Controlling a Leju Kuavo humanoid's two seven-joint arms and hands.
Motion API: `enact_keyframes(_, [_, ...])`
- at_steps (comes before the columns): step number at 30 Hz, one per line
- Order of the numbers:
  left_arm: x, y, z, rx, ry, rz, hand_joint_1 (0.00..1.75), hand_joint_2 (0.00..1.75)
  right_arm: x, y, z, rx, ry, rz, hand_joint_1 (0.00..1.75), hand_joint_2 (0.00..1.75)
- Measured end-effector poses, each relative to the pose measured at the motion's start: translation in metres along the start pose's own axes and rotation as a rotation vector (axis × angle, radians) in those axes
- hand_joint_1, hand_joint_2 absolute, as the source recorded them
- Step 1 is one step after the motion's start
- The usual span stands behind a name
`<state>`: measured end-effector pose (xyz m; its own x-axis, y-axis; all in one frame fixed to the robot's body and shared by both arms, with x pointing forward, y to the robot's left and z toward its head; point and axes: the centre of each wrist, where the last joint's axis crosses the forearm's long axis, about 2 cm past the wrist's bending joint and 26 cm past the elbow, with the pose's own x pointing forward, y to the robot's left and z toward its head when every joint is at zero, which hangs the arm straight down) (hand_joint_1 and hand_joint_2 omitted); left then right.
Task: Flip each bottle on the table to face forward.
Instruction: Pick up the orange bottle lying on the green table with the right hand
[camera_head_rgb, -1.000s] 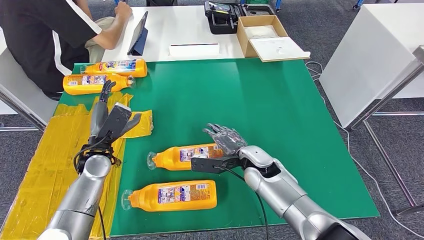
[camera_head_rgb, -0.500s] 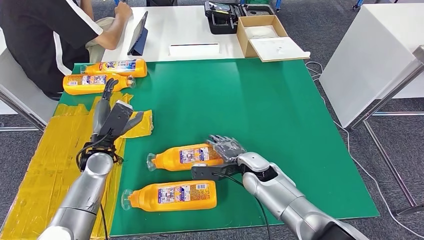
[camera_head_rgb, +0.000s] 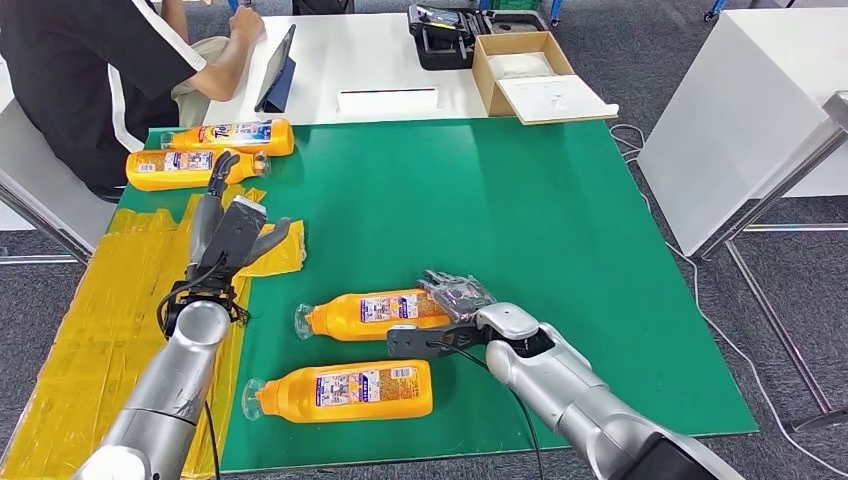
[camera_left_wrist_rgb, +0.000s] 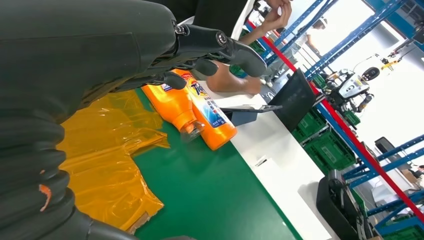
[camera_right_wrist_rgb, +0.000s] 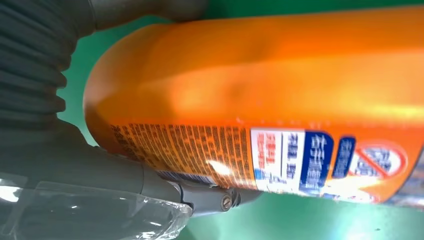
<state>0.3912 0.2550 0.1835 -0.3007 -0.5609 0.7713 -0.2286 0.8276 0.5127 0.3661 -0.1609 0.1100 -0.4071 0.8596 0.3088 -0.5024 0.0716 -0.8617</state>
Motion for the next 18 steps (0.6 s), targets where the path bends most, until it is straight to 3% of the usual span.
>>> enact_keyframes(18, [-0.0014, -0.0022, 0.0016, -0.005, 0.004, -0.004, 0.00, 1.75, 0.0011, 0.0094, -0.0012, -0.114, 0.015, -0.067, 1.75, 1.75])
